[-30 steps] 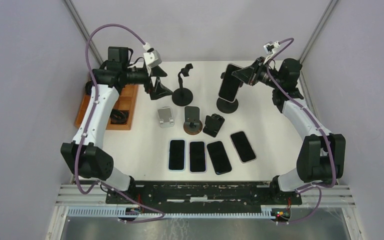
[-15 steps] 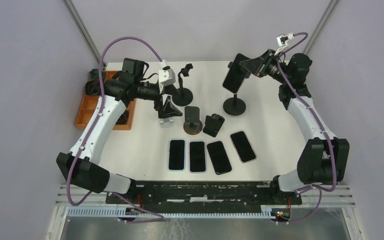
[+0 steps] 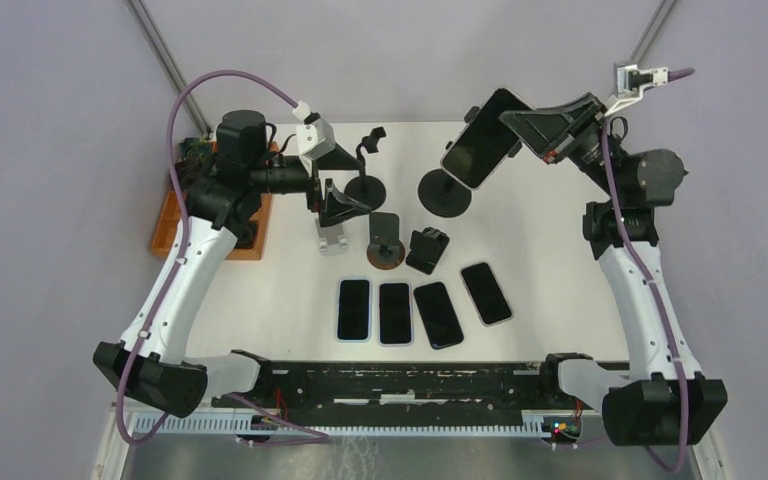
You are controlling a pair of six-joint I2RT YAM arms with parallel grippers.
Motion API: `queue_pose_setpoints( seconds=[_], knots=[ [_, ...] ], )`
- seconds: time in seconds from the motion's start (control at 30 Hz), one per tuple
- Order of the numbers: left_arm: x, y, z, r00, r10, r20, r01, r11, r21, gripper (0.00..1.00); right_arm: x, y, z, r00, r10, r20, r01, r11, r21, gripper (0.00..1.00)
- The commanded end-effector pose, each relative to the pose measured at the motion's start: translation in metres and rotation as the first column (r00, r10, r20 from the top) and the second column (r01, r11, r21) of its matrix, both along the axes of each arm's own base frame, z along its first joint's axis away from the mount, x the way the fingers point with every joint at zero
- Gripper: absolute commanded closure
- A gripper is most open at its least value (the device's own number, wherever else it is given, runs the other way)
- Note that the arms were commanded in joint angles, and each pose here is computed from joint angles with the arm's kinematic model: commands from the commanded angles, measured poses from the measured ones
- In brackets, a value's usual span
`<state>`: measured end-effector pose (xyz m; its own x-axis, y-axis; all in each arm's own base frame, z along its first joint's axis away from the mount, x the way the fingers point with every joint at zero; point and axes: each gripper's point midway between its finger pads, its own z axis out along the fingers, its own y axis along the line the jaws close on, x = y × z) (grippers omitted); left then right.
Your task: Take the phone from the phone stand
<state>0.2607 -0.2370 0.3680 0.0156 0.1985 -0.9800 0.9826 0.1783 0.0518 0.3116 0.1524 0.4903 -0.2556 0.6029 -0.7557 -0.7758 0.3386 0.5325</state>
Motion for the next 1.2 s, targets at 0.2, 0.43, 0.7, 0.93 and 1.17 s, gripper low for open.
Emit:
queue_pose_setpoints(
  seconds=[0.2,0.43,0.7,0.93,1.17],
  knots=[
    [-0.027,-0.035,0.028,0.998,-0.061,0.020,0.063,0.988,-0.139,0.00,-0.105,0.041,0.066,0.955,0.233,0.183,-0.264,0.949,0.172,1.00],
    [-0.057,-0.069,0.046,0.983,-0.181,0.035,0.184,0.967,-0.176,0.00,-0.121,0.067,0.058,0.935,0.314,0.163,-0.342,0.920,0.191,1.00],
    [-0.060,-0.078,0.042,0.978,-0.206,0.032,0.209,0.963,-0.167,0.06,-0.135,0.086,0.047,0.907,0.391,0.157,-0.419,0.881,0.221,1.00],
    [-0.065,-0.080,0.024,0.965,-0.260,0.011,0.260,0.960,-0.108,0.50,-0.139,0.095,0.035,0.896,0.421,0.144,-0.444,0.864,0.236,1.00],
    [-0.080,-0.073,0.002,0.951,-0.308,-0.018,0.307,0.950,-0.047,0.98,-0.137,0.096,0.030,0.894,0.422,0.151,-0.448,0.860,0.245,1.00]
  ],
)
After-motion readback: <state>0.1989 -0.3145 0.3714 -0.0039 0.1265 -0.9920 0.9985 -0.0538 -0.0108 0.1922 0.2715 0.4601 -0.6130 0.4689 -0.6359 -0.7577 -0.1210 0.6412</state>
